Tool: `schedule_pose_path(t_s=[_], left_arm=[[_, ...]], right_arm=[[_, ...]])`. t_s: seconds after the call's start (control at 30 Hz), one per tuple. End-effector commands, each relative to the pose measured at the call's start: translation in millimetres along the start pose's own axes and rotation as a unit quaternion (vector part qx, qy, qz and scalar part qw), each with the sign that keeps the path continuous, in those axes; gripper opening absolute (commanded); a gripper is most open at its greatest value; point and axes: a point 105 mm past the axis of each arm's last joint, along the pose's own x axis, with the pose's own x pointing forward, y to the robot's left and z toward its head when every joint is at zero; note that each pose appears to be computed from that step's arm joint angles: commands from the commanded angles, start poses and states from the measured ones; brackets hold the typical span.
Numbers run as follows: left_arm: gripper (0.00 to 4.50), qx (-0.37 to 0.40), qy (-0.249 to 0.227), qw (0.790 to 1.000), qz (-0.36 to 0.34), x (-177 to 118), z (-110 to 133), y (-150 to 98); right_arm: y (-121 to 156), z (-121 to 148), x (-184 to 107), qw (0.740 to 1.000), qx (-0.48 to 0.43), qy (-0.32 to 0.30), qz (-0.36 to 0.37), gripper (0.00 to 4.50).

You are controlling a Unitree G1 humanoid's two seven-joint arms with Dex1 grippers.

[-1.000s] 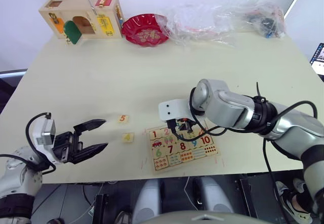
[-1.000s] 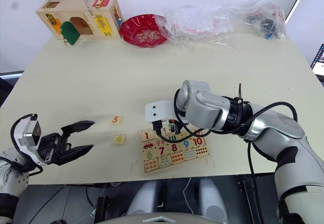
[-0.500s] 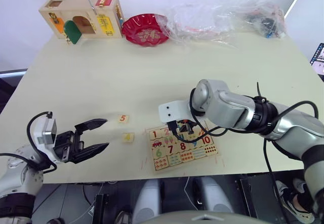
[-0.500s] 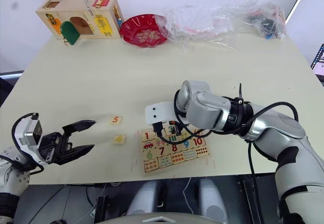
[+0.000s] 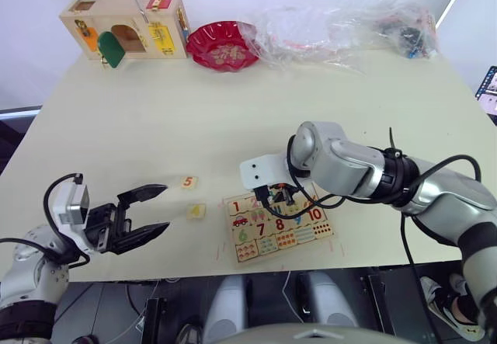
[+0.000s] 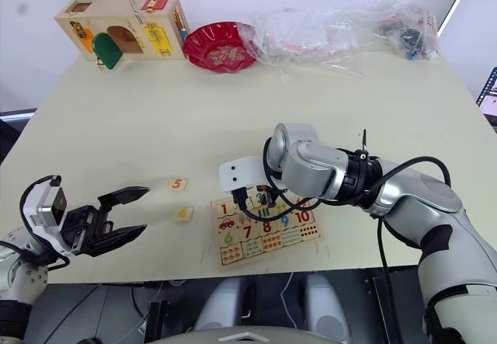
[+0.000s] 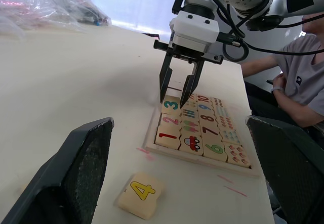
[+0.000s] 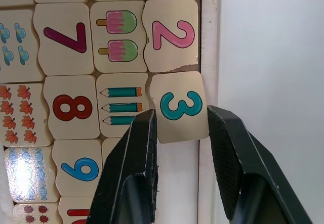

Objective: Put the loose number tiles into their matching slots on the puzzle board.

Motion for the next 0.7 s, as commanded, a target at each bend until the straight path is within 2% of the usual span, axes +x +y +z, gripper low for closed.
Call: schedule_pose_path(t_s=[0.03,0.17,0.7], left_arm=[[4.50,0.016,-0.002,1.000,-0.010,-1.7,6.1,-2.7],[4.50,0.010,0.003,1.000,0.008,-10.1,-0.8,-0.6],[4.50,0.012,0.003,1.000,0.008,-11.3,0.1,-1.3]], right_arm=[[-2.2,6.5,-4.7,1.000,-0.024,0.002,-0.008,0.92],[-2.6,6.2,-4.9,1.000,-0.029,0.005,-0.008,0.92],[-0.2,8.1,-3.9,0.999,-0.034,0.005,0.000,0.92]])
